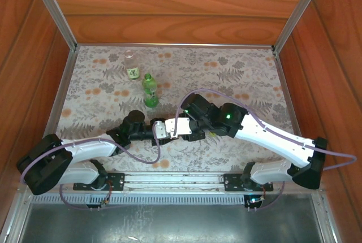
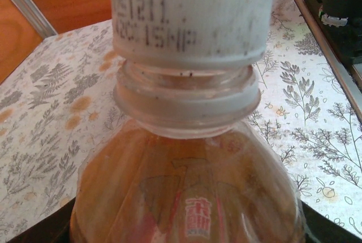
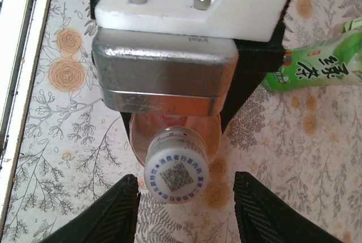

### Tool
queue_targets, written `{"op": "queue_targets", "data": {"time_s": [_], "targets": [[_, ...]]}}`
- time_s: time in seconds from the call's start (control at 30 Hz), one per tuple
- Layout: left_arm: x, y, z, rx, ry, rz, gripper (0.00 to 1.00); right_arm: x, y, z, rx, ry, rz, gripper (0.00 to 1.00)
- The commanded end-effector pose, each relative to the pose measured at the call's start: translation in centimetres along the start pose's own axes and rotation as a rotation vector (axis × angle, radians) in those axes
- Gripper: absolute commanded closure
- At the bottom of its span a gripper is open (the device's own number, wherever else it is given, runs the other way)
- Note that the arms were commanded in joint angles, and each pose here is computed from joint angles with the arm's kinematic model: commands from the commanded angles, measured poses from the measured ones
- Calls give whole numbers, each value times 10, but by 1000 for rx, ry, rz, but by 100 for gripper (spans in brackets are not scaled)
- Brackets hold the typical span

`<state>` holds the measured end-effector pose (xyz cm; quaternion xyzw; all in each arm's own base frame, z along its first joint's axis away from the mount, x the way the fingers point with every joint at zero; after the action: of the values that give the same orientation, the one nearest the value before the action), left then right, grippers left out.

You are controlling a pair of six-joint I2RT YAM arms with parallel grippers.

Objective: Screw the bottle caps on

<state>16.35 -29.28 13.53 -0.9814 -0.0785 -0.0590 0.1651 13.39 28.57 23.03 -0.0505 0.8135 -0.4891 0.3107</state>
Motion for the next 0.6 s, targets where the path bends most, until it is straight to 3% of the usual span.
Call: {"op": "queue_targets", "data": {"time_s": [0.0, 0.23, 0.47, 0.57], "targets": [[-4, -1, -10, -25, 30, 25, 42, 2, 0, -12, -56, -68, -30, 51], [-5, -2, -10, -26, 28, 26, 42, 3, 6, -7, -20, -67, -42, 58], [-3, -2, -11, -27, 34, 19, 42, 0, 8, -6, -10, -31, -26, 73], [4, -3, -14, -23, 45, -25, 42, -9, 8, -6, -6, 72, 26, 82]]}}
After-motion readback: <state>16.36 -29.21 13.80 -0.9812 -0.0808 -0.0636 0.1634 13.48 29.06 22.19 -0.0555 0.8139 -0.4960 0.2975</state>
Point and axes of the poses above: each hand's point on the last joint's axis, 136 mm out from that joint toward the fingers, its own y axis out along the fingers, its own x axis along the line the jaws close on, z = x × y, the point moved 2 cm from there along -y, back along the fingers, and after that the axes turned 10 degrees about -y, right-handed, at the moved point
